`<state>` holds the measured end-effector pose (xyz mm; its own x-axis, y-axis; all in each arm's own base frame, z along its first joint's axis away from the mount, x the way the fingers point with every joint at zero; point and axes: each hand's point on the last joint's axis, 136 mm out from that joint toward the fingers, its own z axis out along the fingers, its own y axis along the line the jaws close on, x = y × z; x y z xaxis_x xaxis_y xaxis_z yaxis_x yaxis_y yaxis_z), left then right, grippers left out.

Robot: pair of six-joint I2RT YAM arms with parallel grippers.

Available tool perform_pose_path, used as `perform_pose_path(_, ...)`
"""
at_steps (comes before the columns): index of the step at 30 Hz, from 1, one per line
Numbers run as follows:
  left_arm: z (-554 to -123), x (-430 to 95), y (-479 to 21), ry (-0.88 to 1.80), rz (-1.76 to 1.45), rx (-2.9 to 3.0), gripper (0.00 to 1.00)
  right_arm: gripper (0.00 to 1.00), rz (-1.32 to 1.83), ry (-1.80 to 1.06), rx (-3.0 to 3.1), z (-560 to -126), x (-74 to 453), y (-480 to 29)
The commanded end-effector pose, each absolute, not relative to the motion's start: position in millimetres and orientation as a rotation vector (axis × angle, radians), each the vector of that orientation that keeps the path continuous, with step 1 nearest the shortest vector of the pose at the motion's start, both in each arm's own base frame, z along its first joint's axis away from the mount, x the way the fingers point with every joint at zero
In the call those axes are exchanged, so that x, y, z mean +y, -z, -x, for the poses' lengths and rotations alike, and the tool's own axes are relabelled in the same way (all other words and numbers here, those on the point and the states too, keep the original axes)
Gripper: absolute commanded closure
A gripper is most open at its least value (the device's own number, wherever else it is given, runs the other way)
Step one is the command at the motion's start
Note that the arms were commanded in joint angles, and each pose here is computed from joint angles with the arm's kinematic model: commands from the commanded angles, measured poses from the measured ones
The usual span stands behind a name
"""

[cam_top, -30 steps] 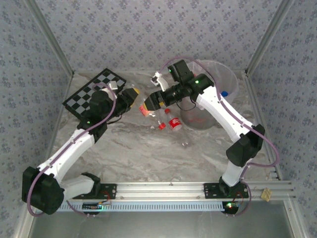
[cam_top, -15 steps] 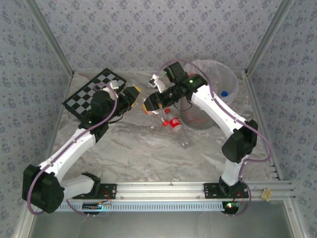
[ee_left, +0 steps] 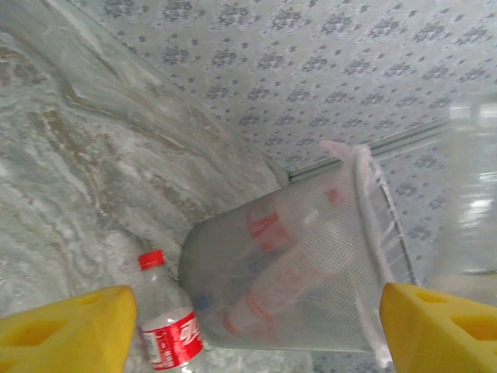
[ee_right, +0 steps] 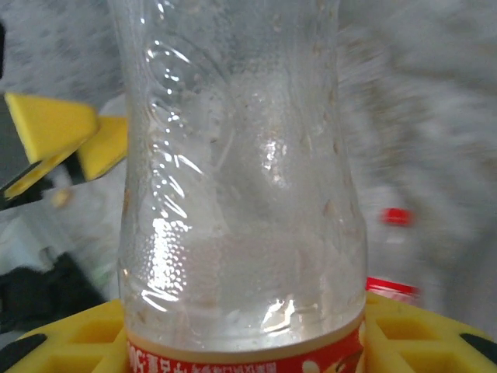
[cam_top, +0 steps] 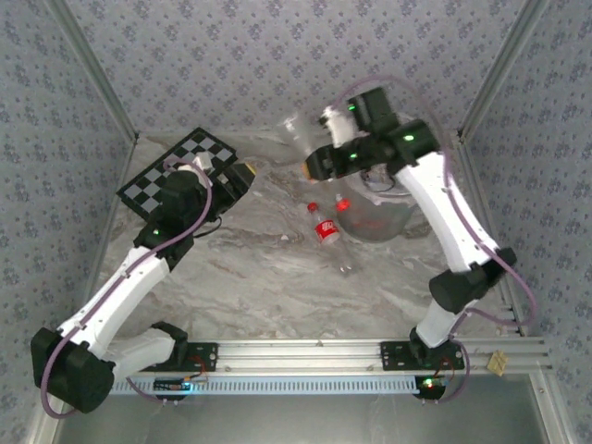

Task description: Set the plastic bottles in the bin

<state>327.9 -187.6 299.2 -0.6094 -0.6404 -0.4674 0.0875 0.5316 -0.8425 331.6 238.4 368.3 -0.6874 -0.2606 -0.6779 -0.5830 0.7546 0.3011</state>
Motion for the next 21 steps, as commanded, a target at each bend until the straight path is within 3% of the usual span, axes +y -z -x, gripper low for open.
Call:
perform_pose_path(1,-327,-181,-290,1.055,0.435,1.993,0.18,0.55,0.481,-0.222,2.319,-333,143,-390)
perform_pose_path(4,-328,-185,-284,1.070,0.441,2.009,0.18,0.56,0.406,0.044,2.326,-347,89,-391)
perform_pose_path(10,-328,-194,-281,1.120,0.430,2.024,0.19,0.58,0.449,0.345,2.335,-387,32,-378)
perform_pose_path(21,-318,-188,-285,1.131,0.440,2.003,0.20,0.58,0.581,0.384,2.360,-434,23,-347)
